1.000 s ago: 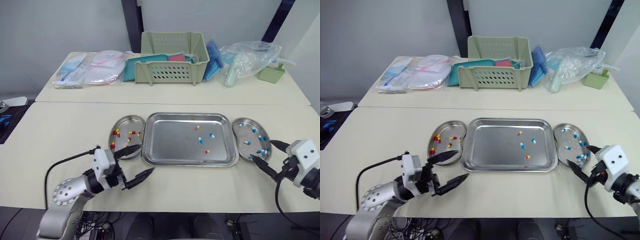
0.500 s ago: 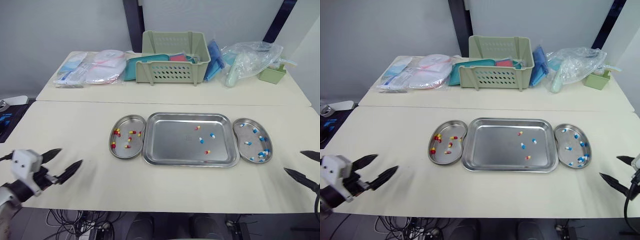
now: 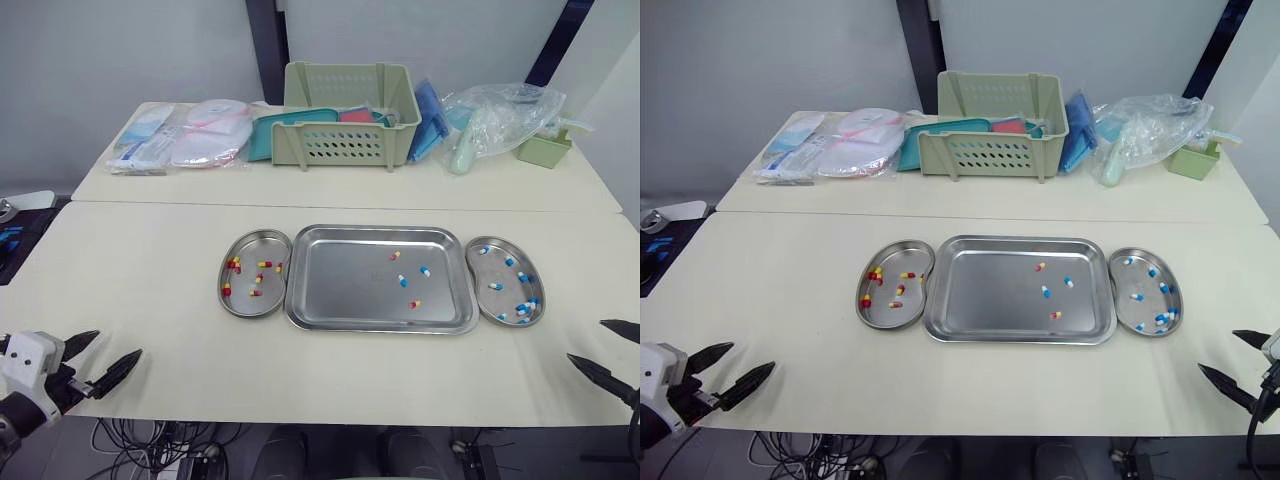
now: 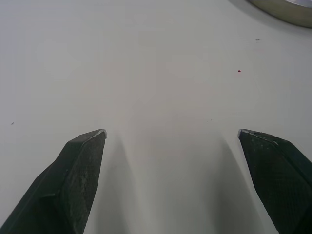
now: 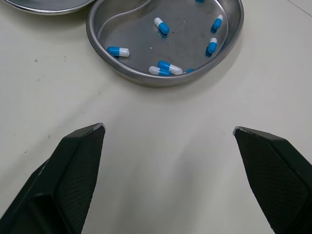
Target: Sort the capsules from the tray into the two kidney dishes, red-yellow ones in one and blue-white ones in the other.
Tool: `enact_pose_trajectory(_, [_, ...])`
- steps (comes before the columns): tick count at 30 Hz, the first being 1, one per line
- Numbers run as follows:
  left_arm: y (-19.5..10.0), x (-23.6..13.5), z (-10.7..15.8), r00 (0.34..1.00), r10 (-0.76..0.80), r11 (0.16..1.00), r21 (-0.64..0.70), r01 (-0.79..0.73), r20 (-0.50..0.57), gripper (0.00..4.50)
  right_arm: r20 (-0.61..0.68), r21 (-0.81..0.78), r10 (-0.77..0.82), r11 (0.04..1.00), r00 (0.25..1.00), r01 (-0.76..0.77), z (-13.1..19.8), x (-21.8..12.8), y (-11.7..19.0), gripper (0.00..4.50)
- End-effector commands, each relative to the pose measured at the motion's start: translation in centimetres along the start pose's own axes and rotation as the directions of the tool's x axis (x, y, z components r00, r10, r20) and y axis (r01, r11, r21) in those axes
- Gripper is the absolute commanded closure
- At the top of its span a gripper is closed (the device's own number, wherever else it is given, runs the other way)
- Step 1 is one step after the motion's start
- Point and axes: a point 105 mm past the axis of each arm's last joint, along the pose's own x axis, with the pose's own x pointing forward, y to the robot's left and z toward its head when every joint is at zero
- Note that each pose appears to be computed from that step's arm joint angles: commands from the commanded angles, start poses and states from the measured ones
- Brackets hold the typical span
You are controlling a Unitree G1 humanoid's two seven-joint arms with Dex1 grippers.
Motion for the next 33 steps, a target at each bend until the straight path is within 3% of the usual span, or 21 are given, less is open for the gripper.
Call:
enact_pose_trajectory(1, [-0.4,0.1,0.9,1.000,-0.011,0.999,0.030,0.011,0.021,0.00,0.023,-0.028,-0.010,1.000,1.000,0.010,0.6,0.0,-0.1,0.05])
enact_pose_trajectory(9, [-2.3,0.5,1.1,0.998,-0.057,0.998,0.028,0.056,0.027,0.00,0.071,-0.045,0.036,0.998,0.997,-0.033,1.4,0.9,1.4,0.05])
enact_pose_trajectory(17, [-4.5,0.9,2.6,0.994,-0.101,0.995,0.028,0.100,0.039,0.00,0.214,-0.083,0.200,0.979,0.956,-0.186,5.1,3.2,7.2,0.05])
enact_pose_trajectory(26, [-6.2,0.5,4.4,0.988,-0.143,0.989,0.035,0.141,0.055,0.00,0.280,-0.042,0.228,0.973,0.932,-0.225,5.8,5.4,9.9,0.05])
enact_pose_trajectory(30, [-7.7,1.0,6.1,0.969,-0.229,0.971,0.091,0.221,0.088,0.00,0.281,-0.035,0.222,0.974,0.934,-0.222,5.5,5.9,10.0,0.05])
enact_pose_trajectory(33, [-10.4,2.2,8.4,0.925,-0.360,0.927,0.158,0.339,0.126,0.00,0.277,-0.035,0.220,0.975,0.935,-0.219,5.2,5.9,9.9,0.05])
